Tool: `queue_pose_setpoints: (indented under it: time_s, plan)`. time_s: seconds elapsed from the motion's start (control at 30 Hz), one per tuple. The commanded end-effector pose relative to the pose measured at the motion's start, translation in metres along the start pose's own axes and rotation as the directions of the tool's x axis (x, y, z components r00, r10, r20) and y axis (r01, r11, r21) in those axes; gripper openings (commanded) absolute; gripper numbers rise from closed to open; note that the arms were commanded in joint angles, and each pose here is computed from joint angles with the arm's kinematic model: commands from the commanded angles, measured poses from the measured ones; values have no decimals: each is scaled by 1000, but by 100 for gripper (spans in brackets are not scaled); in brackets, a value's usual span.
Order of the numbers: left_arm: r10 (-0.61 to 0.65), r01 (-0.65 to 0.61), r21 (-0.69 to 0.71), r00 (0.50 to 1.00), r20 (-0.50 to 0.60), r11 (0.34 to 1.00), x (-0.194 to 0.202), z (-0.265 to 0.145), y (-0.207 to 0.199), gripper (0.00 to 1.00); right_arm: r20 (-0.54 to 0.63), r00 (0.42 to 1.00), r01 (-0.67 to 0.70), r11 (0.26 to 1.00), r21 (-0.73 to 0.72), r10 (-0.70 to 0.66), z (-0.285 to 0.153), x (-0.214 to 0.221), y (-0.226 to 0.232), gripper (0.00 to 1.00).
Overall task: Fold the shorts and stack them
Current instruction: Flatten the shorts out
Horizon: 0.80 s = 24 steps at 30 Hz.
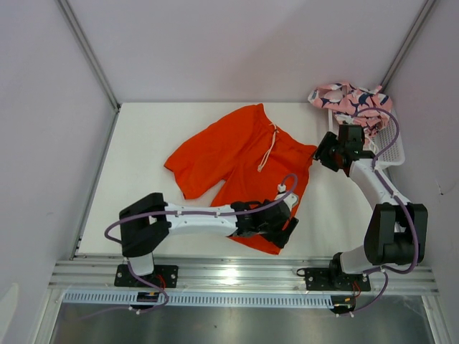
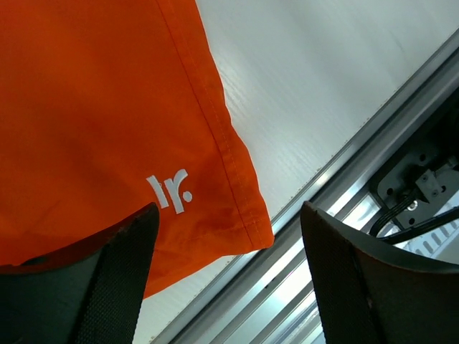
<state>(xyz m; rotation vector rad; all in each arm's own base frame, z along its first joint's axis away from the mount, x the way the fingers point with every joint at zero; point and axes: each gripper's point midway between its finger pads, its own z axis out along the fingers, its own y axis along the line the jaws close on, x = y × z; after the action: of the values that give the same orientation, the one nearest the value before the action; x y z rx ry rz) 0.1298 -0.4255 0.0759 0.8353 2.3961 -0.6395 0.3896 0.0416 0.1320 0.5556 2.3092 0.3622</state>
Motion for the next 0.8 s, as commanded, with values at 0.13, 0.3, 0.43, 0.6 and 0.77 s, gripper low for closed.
queue_pose_setpoints:
  time_s: [0.13, 0.3, 0.43, 0.6, 0.77]
  plan:
    - [-45, 42, -48, 998, -49, 998, 20, 22, -5, 67, 60, 998, -2, 999, -45, 5, -11, -14, 10, 54]
    - [-50, 45, -53, 994, -93, 998, 32, 30, -4, 64, 69, 997, -23, 999, -33, 25, -12, -19, 0, 54]
    - [-53, 49, -37, 991, -125, 998, 43, 30, -7, 61, 69, 997, -27, 999, -31, 29, -12, -20, -1, 54]
    - [-46, 43, -23, 983, -178, 999, 59, 30, -9, 43, 66, 997, -37, 999, -21, 38, -10, -19, -3, 55]
    - [-26, 45, 75, 970, -240, 996, 81, 20, -21, 16, 60, 997, -45, 999, -8, 45, -7, -18, -6, 55]
